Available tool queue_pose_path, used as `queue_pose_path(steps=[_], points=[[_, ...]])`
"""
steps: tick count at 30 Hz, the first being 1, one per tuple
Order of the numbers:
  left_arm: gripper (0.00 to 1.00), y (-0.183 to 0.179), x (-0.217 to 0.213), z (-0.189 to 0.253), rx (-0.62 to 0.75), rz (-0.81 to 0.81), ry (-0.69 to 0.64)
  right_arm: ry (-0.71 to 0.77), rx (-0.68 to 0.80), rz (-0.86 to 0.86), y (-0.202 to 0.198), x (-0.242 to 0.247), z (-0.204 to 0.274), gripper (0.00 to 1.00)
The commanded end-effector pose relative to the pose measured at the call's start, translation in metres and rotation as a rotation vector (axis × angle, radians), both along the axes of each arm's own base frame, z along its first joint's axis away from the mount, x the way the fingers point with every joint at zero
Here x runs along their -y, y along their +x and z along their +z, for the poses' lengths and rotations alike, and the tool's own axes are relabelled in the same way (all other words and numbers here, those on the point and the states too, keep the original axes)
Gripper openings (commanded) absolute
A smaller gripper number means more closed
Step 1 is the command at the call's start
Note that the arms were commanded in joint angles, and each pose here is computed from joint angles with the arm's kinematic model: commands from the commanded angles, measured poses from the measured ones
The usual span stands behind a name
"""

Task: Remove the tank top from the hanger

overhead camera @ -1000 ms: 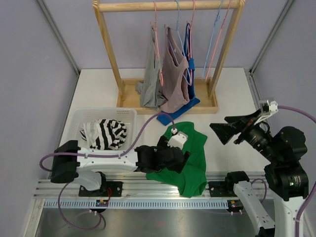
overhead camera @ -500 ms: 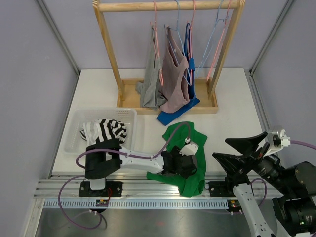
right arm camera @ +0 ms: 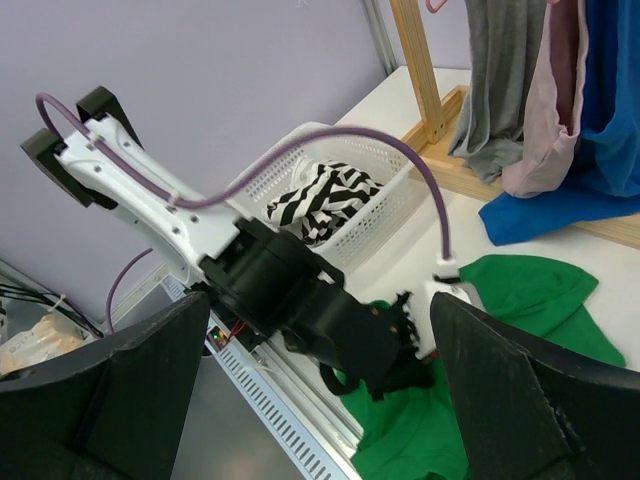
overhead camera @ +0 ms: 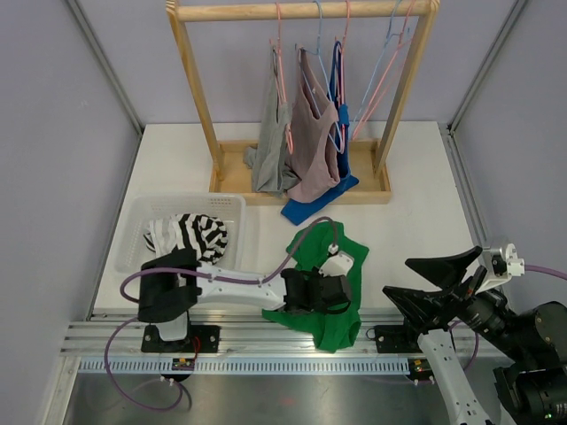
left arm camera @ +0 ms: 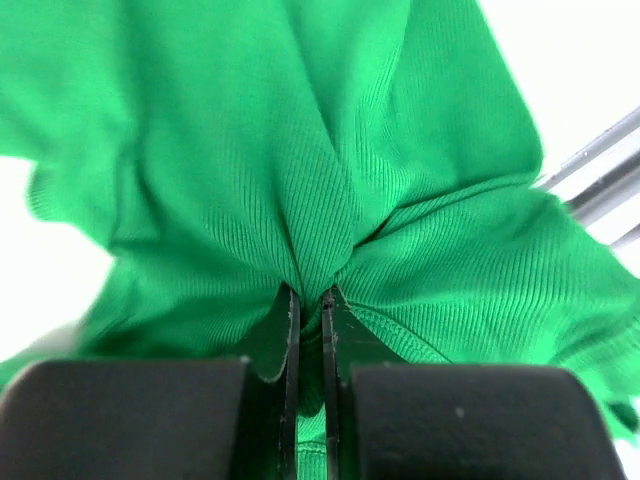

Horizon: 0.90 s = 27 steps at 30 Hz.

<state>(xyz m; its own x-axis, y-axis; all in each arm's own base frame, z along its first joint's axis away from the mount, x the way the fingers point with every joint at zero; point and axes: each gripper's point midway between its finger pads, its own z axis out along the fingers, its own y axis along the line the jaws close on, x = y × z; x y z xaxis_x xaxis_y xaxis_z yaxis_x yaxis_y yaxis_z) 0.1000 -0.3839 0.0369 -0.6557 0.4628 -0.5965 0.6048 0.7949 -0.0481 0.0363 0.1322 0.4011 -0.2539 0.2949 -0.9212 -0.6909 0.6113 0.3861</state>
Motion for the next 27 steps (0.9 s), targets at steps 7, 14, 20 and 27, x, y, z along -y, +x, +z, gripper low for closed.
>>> queue_pose_path(steps=[7,14,20,27], points=[[0.00,0.044,-0.085,0.173,0.290,0.233,-0.104,-0.014,0.048,-0.001,-0.007,0.001,0.008,1.00],[0.00,0.071,-0.169,0.265,0.430,0.414,-0.133,-0.011,0.067,-0.020,-0.005,0.003,0.014,0.99],[0.00,0.096,-0.249,0.288,0.468,0.575,-0.111,-0.004,0.077,-0.020,-0.004,0.003,0.022,1.00],[0.00,0.119,-0.317,0.259,0.421,0.752,-0.063,0.012,0.081,-0.015,0.008,0.001,0.034,1.00]])
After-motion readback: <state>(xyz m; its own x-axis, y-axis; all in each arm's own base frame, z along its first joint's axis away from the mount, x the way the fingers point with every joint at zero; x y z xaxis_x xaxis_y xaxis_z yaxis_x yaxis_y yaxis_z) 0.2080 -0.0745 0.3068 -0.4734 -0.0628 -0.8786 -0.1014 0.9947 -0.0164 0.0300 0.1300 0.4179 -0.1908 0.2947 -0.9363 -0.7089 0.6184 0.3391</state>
